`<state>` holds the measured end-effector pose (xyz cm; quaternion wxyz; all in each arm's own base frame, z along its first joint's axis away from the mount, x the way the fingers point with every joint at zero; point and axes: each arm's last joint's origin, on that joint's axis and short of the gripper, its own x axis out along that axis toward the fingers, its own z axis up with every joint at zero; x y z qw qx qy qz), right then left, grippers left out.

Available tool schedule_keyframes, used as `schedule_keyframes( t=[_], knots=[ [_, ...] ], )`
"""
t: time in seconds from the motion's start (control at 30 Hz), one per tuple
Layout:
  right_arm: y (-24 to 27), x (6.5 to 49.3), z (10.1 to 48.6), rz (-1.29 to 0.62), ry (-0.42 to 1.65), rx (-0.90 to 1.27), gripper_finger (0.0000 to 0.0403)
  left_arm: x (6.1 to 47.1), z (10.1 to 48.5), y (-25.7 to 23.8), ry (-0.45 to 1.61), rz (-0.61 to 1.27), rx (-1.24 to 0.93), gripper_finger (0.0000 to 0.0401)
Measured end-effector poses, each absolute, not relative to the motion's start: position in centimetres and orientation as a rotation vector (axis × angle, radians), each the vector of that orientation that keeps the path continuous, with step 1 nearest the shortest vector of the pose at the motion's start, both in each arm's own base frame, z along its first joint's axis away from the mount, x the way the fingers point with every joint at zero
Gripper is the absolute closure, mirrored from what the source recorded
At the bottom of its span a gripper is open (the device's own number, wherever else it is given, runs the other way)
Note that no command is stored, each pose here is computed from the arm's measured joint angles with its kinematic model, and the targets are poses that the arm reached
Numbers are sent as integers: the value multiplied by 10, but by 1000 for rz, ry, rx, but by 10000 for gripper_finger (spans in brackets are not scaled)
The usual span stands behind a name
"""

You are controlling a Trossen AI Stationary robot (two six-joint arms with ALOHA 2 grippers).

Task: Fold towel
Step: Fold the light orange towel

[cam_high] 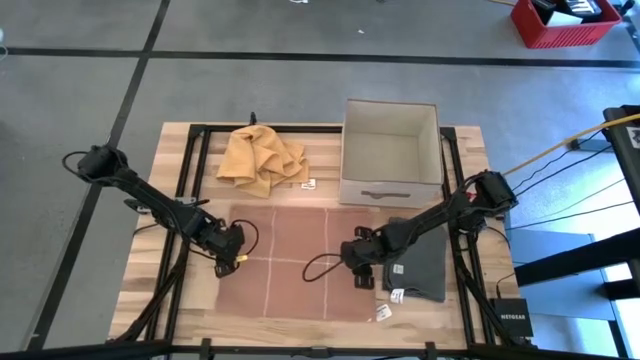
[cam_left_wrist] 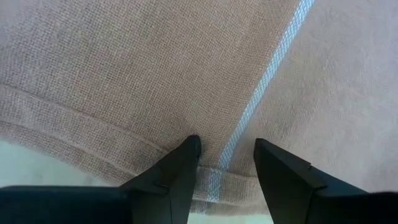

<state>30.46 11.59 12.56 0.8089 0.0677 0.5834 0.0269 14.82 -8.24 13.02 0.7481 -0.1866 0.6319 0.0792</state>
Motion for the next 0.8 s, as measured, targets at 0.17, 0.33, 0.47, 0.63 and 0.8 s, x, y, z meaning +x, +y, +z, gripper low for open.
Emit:
schedule_keyframes(
  t=[0.17, 0.33, 0.47, 0.63, 0.8],
  knots=[
    [119, 311, 146, 83, 1217, 153, 219, 158, 155, -88, 1333, 100, -434, 246],
    [115, 324, 176, 15, 1054, -1, 219, 174, 183, -86, 1134, 104, -329, 246],
    [87, 327, 168, -105, 1071, -52, 219, 179, 181, -73, 1010, 278, -163, 246],
    [50, 317, 145, -120, 1186, 70, 219, 168, 153, -56, 1087, 380, -129, 246],
    [30, 308, 133, -131, 1225, 124, 219, 151, 127, -48, 1164, 452, -166, 246]
  ],
)
